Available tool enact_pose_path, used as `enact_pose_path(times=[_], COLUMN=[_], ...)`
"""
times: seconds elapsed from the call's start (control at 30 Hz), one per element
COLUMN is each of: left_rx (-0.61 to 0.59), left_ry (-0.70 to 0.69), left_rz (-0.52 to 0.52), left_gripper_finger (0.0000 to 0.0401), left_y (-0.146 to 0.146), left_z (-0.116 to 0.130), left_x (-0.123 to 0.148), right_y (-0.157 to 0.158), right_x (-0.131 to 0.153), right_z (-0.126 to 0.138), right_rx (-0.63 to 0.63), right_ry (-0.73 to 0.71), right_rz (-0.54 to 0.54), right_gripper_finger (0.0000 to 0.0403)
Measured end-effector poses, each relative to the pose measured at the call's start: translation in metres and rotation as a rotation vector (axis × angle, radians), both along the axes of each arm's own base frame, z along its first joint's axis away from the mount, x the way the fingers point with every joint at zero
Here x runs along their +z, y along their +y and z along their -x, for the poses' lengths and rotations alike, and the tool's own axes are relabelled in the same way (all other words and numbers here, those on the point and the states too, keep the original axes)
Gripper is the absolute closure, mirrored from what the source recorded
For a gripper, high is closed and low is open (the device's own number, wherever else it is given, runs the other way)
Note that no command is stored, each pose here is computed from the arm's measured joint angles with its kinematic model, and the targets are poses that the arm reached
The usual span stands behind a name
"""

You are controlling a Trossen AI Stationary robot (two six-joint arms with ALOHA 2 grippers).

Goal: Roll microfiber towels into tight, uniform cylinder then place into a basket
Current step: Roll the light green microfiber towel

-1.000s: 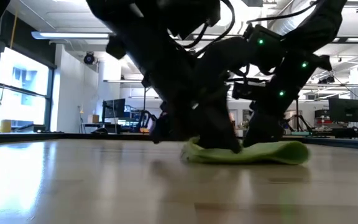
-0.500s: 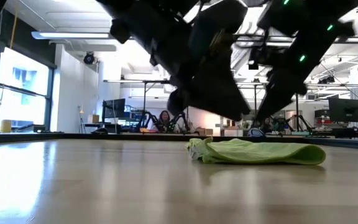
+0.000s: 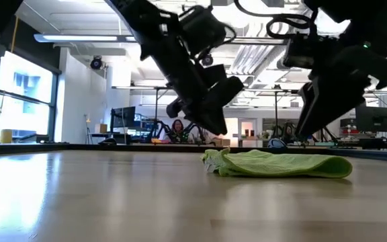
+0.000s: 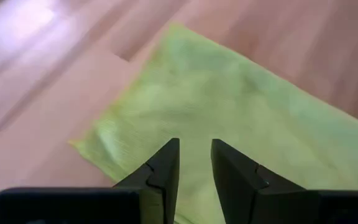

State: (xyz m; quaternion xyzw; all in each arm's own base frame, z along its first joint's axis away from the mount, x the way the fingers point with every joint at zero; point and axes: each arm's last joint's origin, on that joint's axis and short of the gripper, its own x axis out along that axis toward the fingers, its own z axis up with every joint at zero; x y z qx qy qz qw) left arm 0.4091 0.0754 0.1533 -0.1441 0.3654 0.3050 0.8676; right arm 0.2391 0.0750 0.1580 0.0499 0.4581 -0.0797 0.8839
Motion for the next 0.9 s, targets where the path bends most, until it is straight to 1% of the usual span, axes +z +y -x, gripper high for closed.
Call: enact_pose_path(times=[0.1, 0.2, 0.33, 0.43, 0.67, 0.9], left_rx=[0.036, 0.059, 0.042, 0.041, 0.046, 0.122], left_ry=[0.014, 0.032, 0.029, 0.037, 0.065, 0.112], left_rz=[0.015, 0.026, 0.075, 0.08, 0.073, 0.058], left_gripper_finger=[0.0319, 0.0319, 0.0319, 0.0319, 0.0319, 0.0319], left_y=[0.018, 0.029, 0.035, 0.036, 0.039, 0.056], left_z=[0.005, 0.009, 0.011, 0.011, 0.009, 0.015], left_x=[-0.001, -0.002, -0.003, -0.007, -0.019, -0.034], right_y=[0.006, 0.01, 0.011, 0.012, 0.012, 0.013], right_x=[-0.008, -0.019, -0.033, -0.04, -0.045, -0.044], right_z=[-0.007, -0.012, -0.016, -0.018, -0.021, -0.023], right_rx=[0.016, 0.021, 0.018, 0.01, 0.005, 0.015], right_ry=[-0.017, -0.013, 0.018, 0.032, 0.027, 0.009], right_rz=[-0.006, -0.005, 0.005, 0.011, 0.018, 0.01], right_gripper_finger=[0.0261, 0.0261, 0.0261, 0.0261, 0.0261, 0.0261])
